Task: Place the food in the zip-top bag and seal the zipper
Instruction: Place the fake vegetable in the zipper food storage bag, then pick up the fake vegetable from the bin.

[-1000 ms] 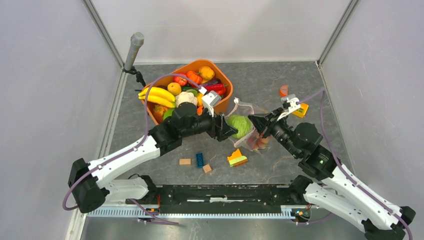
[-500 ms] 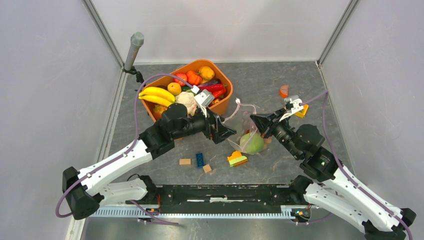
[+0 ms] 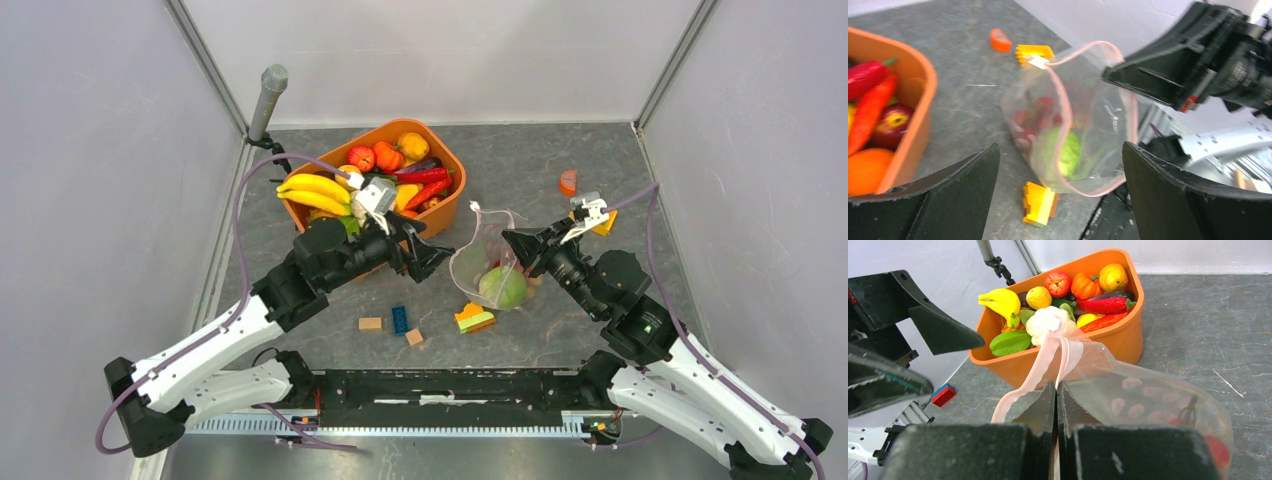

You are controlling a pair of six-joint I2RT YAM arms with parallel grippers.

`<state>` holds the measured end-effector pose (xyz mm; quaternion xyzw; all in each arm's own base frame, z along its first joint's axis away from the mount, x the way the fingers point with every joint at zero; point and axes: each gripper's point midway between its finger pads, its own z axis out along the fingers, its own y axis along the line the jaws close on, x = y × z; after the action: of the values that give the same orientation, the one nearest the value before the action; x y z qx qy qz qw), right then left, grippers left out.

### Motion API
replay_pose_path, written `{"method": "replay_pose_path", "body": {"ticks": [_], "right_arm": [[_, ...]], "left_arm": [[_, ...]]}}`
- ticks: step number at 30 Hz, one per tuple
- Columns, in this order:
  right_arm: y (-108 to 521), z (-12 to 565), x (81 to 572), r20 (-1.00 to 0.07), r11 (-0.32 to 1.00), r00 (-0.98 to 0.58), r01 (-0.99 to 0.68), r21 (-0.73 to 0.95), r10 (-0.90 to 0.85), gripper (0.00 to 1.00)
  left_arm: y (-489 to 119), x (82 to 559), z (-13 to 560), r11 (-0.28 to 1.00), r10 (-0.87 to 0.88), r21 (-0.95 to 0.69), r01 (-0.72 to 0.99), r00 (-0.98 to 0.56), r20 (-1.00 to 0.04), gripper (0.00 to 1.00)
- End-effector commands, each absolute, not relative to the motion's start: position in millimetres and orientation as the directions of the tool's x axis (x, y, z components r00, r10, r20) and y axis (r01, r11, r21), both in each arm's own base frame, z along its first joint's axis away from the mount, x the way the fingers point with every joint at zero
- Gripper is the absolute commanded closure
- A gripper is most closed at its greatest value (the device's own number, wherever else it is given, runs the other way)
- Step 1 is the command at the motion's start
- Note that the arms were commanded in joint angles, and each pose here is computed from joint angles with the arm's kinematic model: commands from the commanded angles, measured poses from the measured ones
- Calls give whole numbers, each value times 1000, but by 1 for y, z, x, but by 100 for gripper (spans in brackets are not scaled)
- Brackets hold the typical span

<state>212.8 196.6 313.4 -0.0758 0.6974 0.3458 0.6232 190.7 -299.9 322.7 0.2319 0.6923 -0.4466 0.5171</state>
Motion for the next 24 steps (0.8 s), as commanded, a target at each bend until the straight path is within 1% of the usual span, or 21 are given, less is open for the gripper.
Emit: {"method": "replay_pose_path", "body": {"ticks": [1,4,7,12,16,20,24], "right_arm": [[195,327,212,-913,737,-180,-543,402,366,100],[196,328,213,-914,737,-177,-545,400,365,100],[196,329,213,-914,736,-176,-547,399,365,100],[198,329,213,-914,731,-180,-553,399,362,100],[198,333,211,-913,726,-177,-559,400,367,100],[199,334,211,-913,724,-177,-561,400,368,100],[200,333,211,-912,721,-180,-565,402,367,100]], "left_arm": [[-253,230,309,748,-178,-312,586,-275,-945,2],[-224,252,291,866,-166,-266,424,-258,-952,1],[-208,270,275,920,-137,-224,321,-274,-952,0],[-193,306,259,955,-160,-229,187,-324,-933,0],[-180,337,241,966,-212,-250,58,-367,-906,1],[-180,362,229,969,-234,-245,-23,-401,-886,6],[-180,378,222,974,-226,-208,-89,-410,-884,6]]}}
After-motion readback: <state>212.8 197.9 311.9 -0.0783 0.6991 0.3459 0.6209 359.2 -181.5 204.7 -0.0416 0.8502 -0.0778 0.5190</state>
